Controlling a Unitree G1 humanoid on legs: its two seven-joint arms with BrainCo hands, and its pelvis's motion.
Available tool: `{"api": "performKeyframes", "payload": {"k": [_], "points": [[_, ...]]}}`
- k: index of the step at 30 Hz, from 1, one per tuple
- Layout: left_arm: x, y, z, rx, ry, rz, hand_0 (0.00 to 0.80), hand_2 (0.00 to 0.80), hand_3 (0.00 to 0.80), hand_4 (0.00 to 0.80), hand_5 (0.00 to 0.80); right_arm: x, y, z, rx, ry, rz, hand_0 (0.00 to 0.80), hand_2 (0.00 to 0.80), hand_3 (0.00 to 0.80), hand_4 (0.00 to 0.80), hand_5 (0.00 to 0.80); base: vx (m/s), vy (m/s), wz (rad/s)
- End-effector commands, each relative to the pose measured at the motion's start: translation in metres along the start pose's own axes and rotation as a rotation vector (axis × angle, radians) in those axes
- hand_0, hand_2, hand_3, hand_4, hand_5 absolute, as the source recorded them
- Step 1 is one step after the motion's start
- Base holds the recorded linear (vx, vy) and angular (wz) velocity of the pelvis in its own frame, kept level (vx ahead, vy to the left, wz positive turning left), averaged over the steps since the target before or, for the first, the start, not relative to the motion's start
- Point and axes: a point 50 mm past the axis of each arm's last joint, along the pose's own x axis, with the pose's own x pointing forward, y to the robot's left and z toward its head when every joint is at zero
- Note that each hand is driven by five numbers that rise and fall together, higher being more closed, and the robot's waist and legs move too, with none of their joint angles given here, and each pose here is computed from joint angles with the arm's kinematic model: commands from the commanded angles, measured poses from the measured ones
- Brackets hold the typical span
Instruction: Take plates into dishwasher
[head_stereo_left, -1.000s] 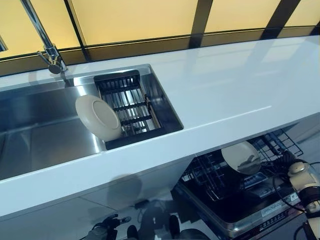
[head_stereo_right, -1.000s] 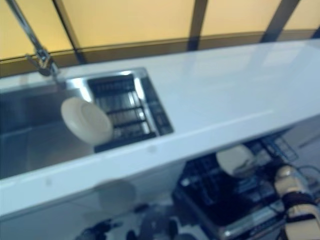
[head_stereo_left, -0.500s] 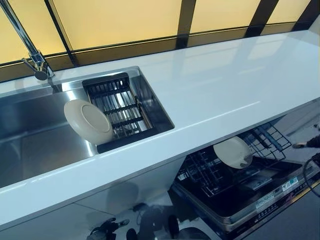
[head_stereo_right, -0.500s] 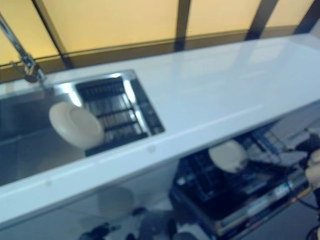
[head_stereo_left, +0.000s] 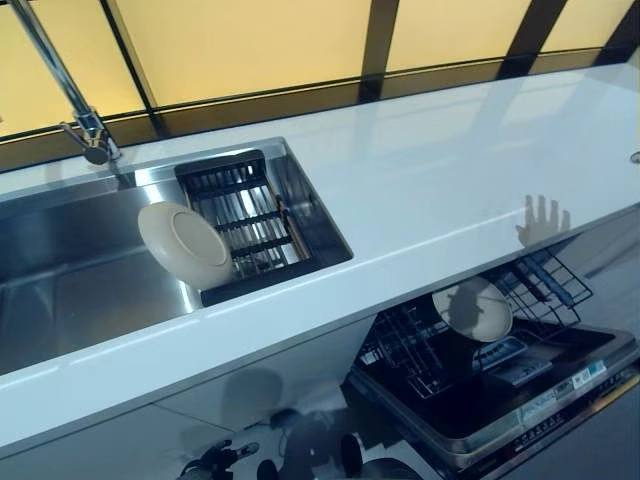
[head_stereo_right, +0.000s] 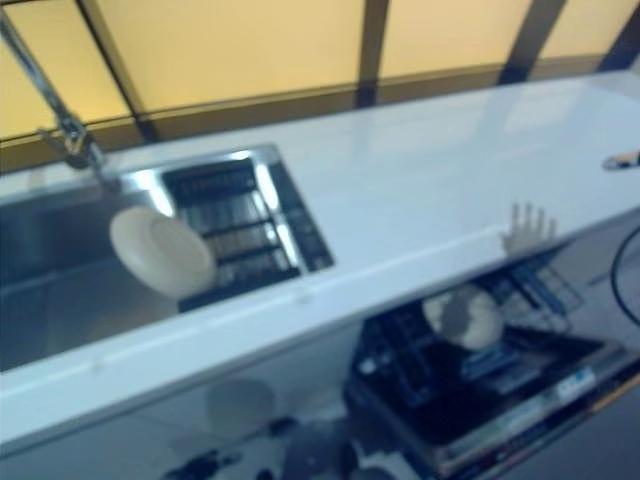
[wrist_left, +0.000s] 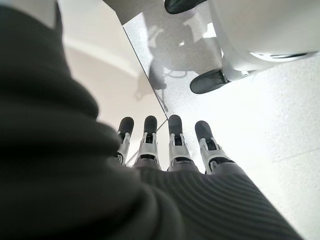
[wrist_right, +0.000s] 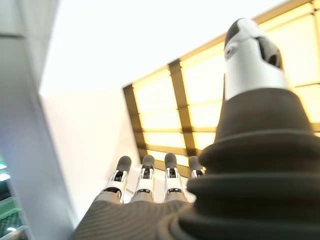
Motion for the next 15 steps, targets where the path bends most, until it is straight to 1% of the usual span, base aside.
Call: {"api": "performKeyframes", "payload": {"k": [1,5,9,11,13,15], "points": [[0.000,0.017,0.007,0.012,-0.013,0.053,0.000,0.000,0.000,0.000,0.000,0.005,-0.026,0.041,0.004,-0.175,-0.100,0.000,0.000,0.000,0.000,0.000,0.001,0.010,0.09],[0.000,0.019,0.009,0.021,-0.016,0.054,0.000,0.000,0.000,0.000,0.000,0.000,-0.018,0.092,-0.071,-0.393,-0.064,0.000,0.000,0.000,0.000,0.000,0.001,0.006,0.16],[0.000,0.017,0.010,0.024,-0.019,0.055,0.000,0.000,0.000,0.000,0.000,-0.007,-0.008,0.126,-0.188,-0.560,-0.041,0.000,0.000,0.000,0.000,0.000,0.018,0.014,0.18],[0.000,0.017,0.011,0.030,-0.025,0.055,0.000,0.000,0.000,0.000,0.000,-0.012,-0.006,0.145,-0.289,-0.658,-0.057,0.000,0.000,0.000,0.000,0.000,0.008,0.013,0.19],[0.000,0.017,0.012,0.033,-0.028,0.057,0.000,0.000,0.000,0.000,0.000,-0.013,-0.005,0.154,-0.354,-0.706,-0.067,0.000,0.000,0.000,0.000,0.000,-0.008,0.005,0.21],[0.000,0.019,0.014,0.037,-0.034,0.062,0.000,0.000,0.000,0.000,0.000,-0.012,-0.007,0.164,-0.460,-0.747,-0.094,0.000,0.000,0.000,0.000,0.000,-0.031,0.003,0.31]]}}
